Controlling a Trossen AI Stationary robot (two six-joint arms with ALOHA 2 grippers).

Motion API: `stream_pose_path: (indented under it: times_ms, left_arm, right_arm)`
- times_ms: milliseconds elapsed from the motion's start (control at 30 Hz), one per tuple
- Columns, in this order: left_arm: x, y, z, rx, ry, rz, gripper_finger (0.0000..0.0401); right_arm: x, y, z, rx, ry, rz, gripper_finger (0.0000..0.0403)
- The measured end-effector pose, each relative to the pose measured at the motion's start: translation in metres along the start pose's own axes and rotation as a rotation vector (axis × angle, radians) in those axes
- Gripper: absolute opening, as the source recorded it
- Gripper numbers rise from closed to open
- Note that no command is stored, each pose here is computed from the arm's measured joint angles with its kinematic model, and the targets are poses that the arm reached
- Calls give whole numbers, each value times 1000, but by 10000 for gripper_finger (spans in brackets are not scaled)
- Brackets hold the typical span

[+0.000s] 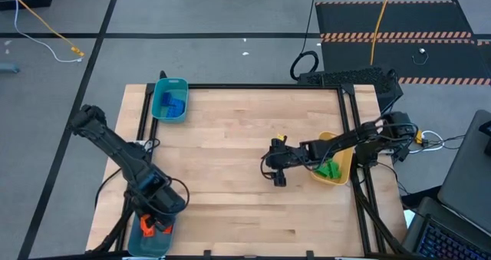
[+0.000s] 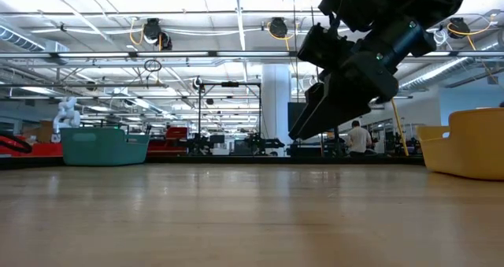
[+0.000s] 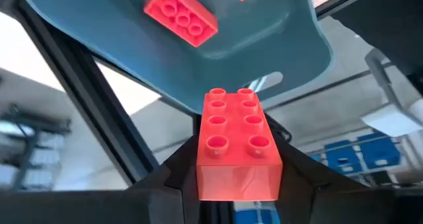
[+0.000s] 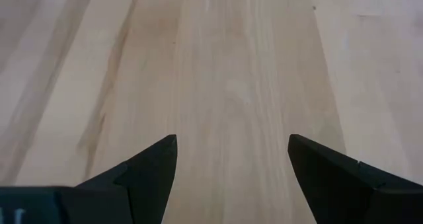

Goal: Sort & place blocks by color
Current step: Put the orange game piece into the dark blue bin, then return to Home Position

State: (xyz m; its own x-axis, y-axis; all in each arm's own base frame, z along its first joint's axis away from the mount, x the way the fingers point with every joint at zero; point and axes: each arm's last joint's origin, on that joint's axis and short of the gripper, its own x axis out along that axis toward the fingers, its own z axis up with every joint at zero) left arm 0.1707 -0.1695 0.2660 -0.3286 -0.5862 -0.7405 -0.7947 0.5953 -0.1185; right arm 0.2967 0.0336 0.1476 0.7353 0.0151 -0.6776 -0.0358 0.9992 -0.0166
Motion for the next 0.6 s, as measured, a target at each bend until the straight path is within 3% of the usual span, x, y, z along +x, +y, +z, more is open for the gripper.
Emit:
stream_pose_path:
  times_ms: [67, 233, 333, 433, 600]
  left_arm:
    - [5, -1, 4, -18, 15, -16, 156]
    - [11, 1, 10, -40, 15, -18, 310]
    - [14, 3, 12, -39, 15, -3, 376]
    - [15, 5, 14, -23, 43, 8, 388]
    - [6, 8, 23, 0, 71, 4, 345]
  right_arm:
    - [0, 0, 0, 0, 1, 0, 281]
    - [0, 0, -1, 2, 7, 1, 281]
    - [0, 0, -3, 27, 31, -1, 281]
    - [0, 0, -7, 50, 72, -4, 281]
    - [0, 0, -13, 59, 98, -6, 281]
